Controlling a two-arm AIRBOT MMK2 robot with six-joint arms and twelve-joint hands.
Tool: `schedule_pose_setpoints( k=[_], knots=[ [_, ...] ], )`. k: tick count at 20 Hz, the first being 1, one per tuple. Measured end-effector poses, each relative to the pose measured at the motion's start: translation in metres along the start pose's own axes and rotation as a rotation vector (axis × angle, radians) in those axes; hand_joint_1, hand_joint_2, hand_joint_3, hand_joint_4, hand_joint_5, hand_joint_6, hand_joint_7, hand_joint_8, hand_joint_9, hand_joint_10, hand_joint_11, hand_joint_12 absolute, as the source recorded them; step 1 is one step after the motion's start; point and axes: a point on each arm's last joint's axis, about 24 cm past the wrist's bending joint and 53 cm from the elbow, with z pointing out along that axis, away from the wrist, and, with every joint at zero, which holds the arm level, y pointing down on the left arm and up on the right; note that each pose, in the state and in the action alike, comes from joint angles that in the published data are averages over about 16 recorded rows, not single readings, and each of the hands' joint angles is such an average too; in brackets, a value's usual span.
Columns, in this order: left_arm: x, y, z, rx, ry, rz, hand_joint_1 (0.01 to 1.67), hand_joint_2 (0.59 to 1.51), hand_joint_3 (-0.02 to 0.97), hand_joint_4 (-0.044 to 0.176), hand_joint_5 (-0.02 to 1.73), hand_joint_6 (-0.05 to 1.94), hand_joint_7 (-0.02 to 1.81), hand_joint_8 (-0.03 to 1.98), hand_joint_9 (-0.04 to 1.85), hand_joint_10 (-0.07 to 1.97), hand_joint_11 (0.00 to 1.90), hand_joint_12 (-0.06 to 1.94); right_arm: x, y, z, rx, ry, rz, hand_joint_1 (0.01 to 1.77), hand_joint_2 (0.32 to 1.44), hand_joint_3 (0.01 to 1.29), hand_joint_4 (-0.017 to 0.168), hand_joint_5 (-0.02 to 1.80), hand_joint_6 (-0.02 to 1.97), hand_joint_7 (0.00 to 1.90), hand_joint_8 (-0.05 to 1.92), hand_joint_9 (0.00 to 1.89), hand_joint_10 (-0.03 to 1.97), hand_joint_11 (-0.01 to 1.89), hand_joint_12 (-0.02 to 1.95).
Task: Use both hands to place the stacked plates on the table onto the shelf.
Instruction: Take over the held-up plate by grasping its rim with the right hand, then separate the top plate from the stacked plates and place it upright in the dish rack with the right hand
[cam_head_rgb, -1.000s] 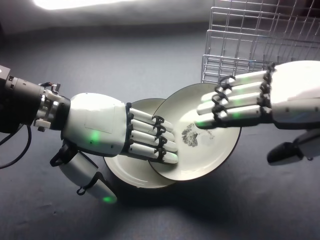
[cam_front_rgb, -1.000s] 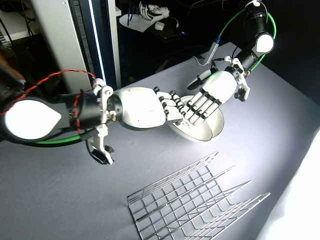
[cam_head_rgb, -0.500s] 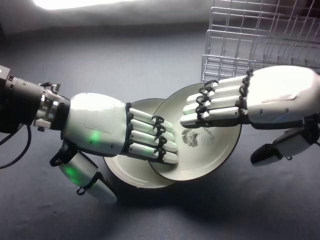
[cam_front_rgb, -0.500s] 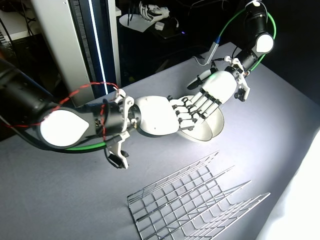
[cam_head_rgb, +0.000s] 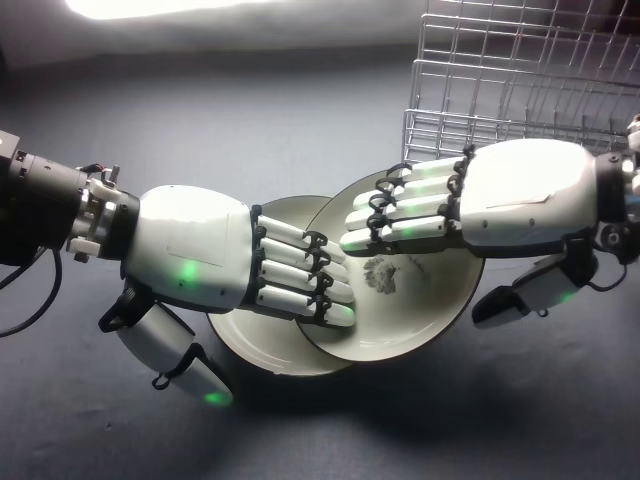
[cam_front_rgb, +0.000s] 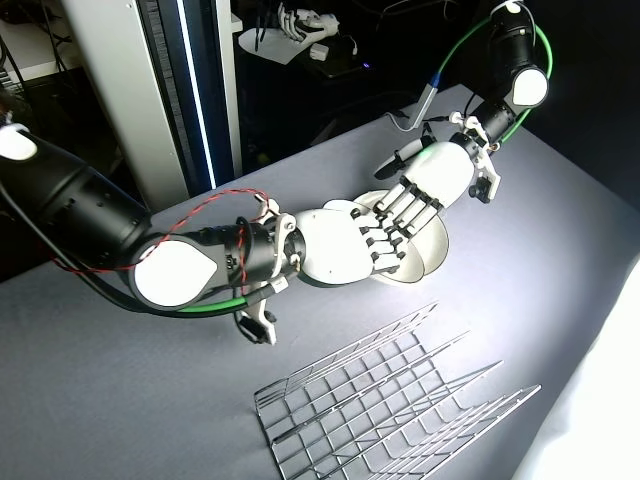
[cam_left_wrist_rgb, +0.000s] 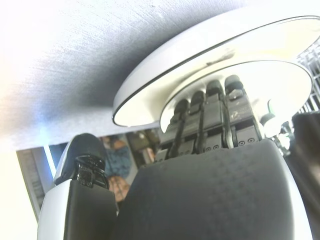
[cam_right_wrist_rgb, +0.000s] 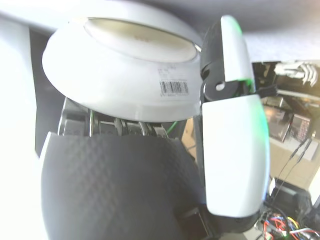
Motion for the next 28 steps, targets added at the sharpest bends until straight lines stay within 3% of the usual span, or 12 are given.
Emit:
schedule_pose_setpoints(
  k=[5,14,21,28],
  knots=[
    [-0.001,0.001,-0.001,-0.001,-0.004,-0.008,0.01,1.211,0.020,-0.003,-0.01,-0.02,-0.01,-0.02,0.02,0.00,0.01,0.01,-0.002,-0.001,0.010,-0.010,-0.011,0.002,1.15,1.02,0.01,-0.003,0.37,0.12,0.36,0.06,0.32,0.14,0.14,1.09],
    [-0.023,0.005,-0.018,-0.027,-0.062,-0.056,0.01,1.213,0.019,-0.002,0.01,-0.01,0.01,-0.01,0.02,0.01,0.01,0.01,-0.015,0.011,0.021,-0.054,-0.041,-0.005,1.22,0.99,0.01,-0.005,0.78,0.53,0.81,0.40,0.74,0.66,0.60,1.35],
    [-0.056,0.012,-0.053,-0.087,-0.146,-0.088,0.01,1.214,0.019,0.002,0.02,0.01,0.02,0.01,0.02,0.01,0.01,0.01,-0.027,0.029,0.019,-0.086,-0.059,-0.013,1.25,0.95,0.01,-0.006,0.85,0.79,0.90,0.69,0.86,1.06,0.83,1.37],
    [-0.076,0.028,-0.099,-0.209,-0.211,-0.071,0.01,1.215,0.020,0.002,0.03,0.02,0.02,0.01,0.02,0.01,0.01,0.01,-0.049,0.050,0.011,-0.099,-0.099,-0.012,1.31,0.97,0.01,-0.004,0.89,0.89,0.95,0.81,0.90,1.18,0.84,1.41]
  ],
)
